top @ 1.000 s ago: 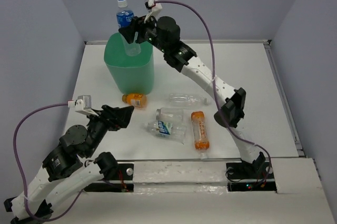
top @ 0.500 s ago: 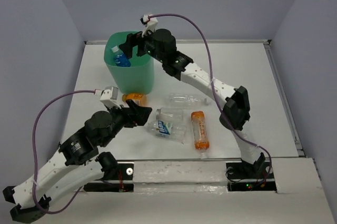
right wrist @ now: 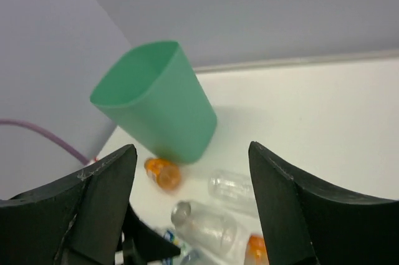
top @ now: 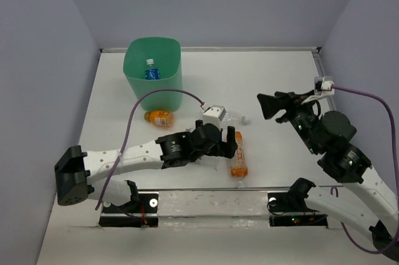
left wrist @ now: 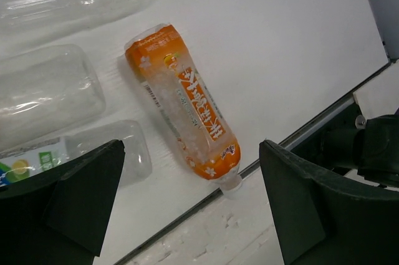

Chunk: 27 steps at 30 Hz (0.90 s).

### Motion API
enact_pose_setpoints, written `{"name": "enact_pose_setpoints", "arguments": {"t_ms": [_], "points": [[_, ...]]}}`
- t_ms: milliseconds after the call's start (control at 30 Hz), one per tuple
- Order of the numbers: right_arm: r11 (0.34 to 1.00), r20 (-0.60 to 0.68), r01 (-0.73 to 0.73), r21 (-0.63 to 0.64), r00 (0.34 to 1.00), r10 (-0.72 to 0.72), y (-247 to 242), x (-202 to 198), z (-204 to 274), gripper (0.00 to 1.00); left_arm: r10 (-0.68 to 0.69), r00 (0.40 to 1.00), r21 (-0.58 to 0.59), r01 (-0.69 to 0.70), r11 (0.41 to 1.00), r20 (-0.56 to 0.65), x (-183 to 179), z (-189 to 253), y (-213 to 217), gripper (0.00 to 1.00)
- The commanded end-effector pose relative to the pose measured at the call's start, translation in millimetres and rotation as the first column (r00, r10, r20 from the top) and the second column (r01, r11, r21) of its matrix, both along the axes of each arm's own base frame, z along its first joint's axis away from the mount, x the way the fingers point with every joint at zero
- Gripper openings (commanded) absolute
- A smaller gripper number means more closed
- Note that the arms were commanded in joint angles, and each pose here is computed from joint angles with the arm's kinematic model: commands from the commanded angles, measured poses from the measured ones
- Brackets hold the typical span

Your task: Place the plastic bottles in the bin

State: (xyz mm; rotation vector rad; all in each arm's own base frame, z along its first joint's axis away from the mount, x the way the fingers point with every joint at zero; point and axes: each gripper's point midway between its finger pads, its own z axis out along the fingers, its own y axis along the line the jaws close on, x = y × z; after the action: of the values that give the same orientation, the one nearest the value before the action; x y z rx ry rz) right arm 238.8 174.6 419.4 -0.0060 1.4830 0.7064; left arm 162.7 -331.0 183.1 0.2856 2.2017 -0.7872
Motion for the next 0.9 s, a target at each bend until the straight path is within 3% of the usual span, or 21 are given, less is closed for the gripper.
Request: {"name": "enact_pose_setpoints", "arguments": {"t_ms": [0, 333, 600, 867], "points": [[0.991, -0.32, 0.079, -0.112, 0.941, -0.111, -42, -30, -119, 0.8, 0.083, 0.994, -0.012, -0.083, 0.997, 0.067, 15, 16, -41, 0.99], [0.998, -0.326, 0.045, -0.034, 0.944, -0.053, -72, -74, -132, 0.88, 0.181, 0.983, 0.275, -0.174, 0.945, 0.0, 28, -69, -74, 0.99], [1.0, -0.291, 0.023, 0.005, 0.956, -0.021, -84, -91, -125, 0.88, 0.247, 0.968, 0.301, -0.248, 0.921, 0.043, 40, -77, -71, 0.99], [0.999, -0.257, -0.013, 0.034, 0.966, 0.022, -84, -99, -114, 0.88, 0.225, 0.974, 0.33, -0.22, 0.918, 0.025, 43, -100, -82, 0.99]]}}
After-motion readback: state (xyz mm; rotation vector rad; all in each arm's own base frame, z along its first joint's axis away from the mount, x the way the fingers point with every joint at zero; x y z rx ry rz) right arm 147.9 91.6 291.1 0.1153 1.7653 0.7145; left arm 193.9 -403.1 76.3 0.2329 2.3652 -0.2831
